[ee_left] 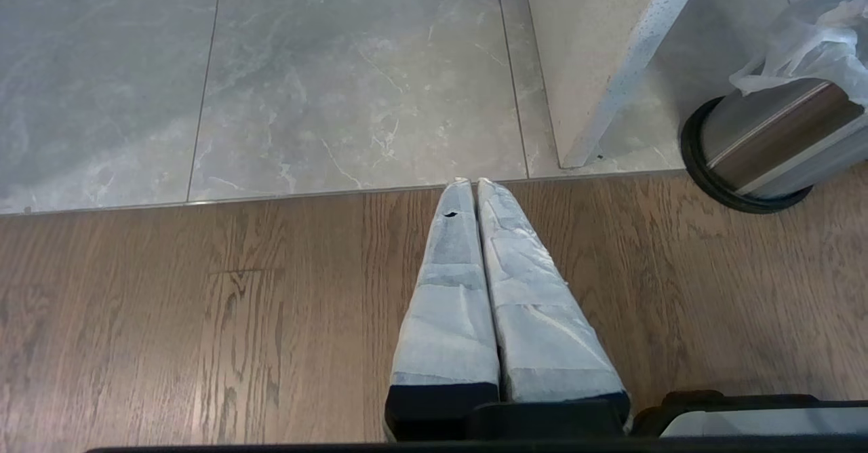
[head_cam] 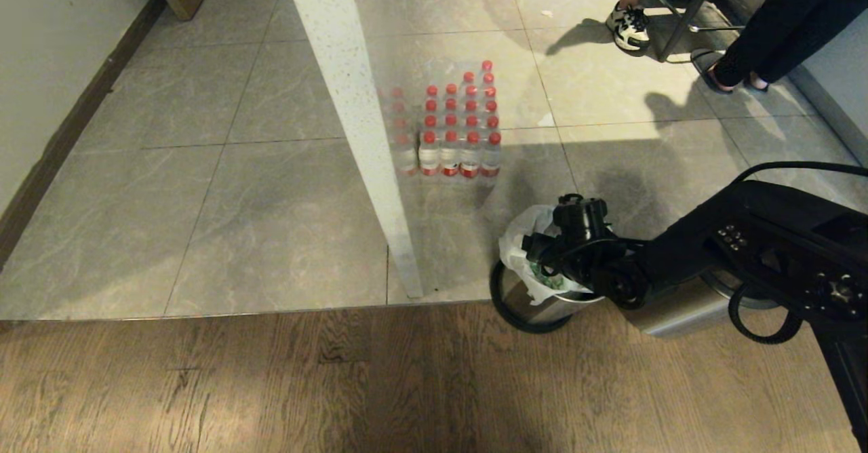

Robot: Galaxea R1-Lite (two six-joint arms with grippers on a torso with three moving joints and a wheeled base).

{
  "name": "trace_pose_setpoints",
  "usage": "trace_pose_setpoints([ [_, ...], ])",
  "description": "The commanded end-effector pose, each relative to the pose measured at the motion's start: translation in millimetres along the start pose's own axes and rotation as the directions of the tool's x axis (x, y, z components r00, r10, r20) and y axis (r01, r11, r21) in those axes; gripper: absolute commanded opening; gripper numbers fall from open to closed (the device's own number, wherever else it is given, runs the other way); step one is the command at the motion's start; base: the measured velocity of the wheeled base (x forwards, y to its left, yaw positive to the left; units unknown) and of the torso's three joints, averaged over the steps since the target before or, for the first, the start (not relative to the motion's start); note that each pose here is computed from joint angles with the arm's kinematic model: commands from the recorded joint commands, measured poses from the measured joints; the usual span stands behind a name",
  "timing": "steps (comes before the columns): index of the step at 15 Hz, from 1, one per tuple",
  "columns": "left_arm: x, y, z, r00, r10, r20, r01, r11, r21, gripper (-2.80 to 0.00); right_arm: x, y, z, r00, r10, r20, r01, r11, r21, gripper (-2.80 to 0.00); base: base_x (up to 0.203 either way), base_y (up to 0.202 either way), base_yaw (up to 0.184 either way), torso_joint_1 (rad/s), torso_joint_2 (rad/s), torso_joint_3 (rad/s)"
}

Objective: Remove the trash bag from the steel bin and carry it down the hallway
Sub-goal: Pick up the trash bag

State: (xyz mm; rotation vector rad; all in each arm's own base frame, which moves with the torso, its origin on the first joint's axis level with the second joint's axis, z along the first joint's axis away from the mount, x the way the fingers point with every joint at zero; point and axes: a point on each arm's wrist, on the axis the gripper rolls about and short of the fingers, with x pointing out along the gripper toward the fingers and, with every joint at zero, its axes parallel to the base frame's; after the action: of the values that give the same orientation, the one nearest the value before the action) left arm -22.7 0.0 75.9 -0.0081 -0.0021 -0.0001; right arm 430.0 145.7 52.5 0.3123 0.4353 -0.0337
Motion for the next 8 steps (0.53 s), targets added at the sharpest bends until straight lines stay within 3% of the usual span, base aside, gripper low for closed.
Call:
trace_pose_setpoints([
  [1, 0, 0.0, 0, 1.0, 0.0, 0.001, 0.0, 1.0, -0.001, -2.8, -1, 0, 1, 1.0, -0.009, 0.017, 0.009, 1.0, 0.007, 0.0, 0.0, 0.0, 0.0, 0.0, 0.0, 0.0],
  [8, 0, 0.0, 0, 1.0, 0.0, 0.001, 0.0, 1.0, -0.001, -2.8, -5, 5, 14, 0.998, 0.0, 0.063, -0.002, 1.0, 0.03, 0.0, 0.0, 0.0, 0.0, 0.0, 0.0, 0.0],
])
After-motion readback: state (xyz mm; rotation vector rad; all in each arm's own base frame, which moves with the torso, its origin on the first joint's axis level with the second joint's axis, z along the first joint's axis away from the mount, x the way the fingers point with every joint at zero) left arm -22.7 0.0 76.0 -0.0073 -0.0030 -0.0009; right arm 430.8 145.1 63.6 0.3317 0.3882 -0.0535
